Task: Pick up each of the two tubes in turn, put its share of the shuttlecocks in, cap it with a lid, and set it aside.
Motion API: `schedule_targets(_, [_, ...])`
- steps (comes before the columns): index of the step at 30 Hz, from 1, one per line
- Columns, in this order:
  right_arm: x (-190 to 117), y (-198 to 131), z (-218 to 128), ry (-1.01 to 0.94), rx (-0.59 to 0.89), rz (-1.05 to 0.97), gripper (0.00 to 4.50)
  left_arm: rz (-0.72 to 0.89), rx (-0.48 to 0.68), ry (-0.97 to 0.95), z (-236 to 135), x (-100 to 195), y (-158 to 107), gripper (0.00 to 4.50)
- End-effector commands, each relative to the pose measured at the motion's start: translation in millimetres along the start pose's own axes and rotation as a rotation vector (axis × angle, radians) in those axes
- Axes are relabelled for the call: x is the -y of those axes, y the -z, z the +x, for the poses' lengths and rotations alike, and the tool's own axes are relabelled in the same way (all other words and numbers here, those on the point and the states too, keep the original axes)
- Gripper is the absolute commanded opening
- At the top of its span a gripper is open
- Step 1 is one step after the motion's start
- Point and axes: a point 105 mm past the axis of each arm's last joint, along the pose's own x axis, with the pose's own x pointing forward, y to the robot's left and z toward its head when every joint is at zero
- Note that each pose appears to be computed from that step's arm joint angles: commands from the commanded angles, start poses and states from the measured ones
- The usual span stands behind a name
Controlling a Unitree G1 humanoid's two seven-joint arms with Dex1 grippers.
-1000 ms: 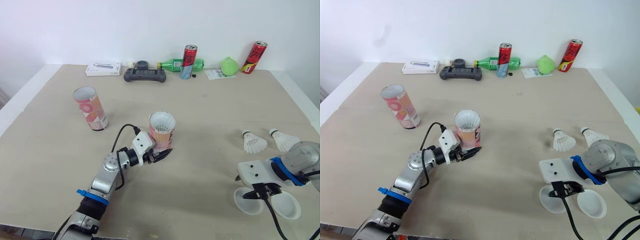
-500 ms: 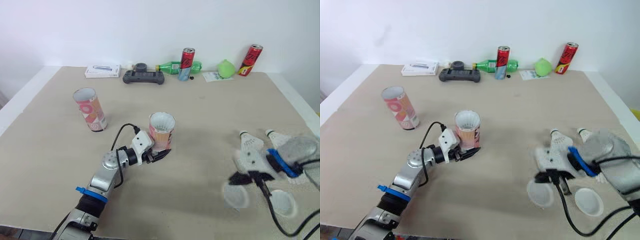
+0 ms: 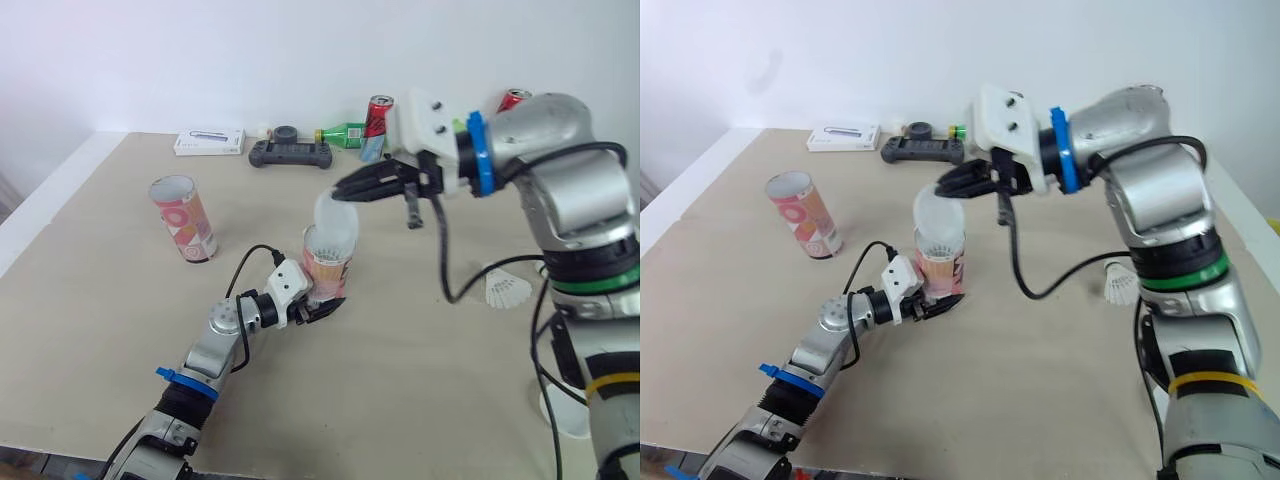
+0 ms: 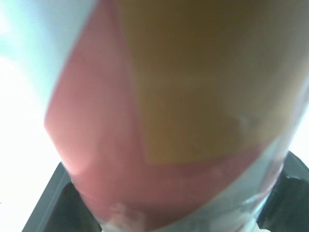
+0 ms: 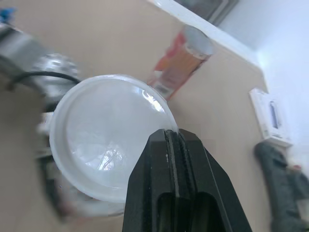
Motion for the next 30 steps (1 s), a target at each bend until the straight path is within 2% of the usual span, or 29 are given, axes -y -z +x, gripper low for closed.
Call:
schedule_targets(1, [10.2, -4.7, 2.3, 0.016, -0.028, -0.083, 0.07, -0.053, -0.11, 0.006, -6.1, 5.7, 30.6, 3.03])
schedule_targets(6, [-1.7, 7.6, 2.3, -0.082, -0.091, -0.086, 0.07, -0.055, -0.109, 0.0, -7.0, 6.9, 31.2, 3.03])
schedule_targets(14, [-8.3, 17.7, 4.7, -0.118, -0.134, -0.104, 0.07, -0.056, -0.107, -0.002, -6.6, 7.0, 31.3, 3.03])
schedule_targets(30, [-14.4, 16.5, 16.2, -0.135, -0.115, -0.123, 0.07, -0.052, -0.107, -0.002, -6.0, 7.2, 30.6, 3.03])
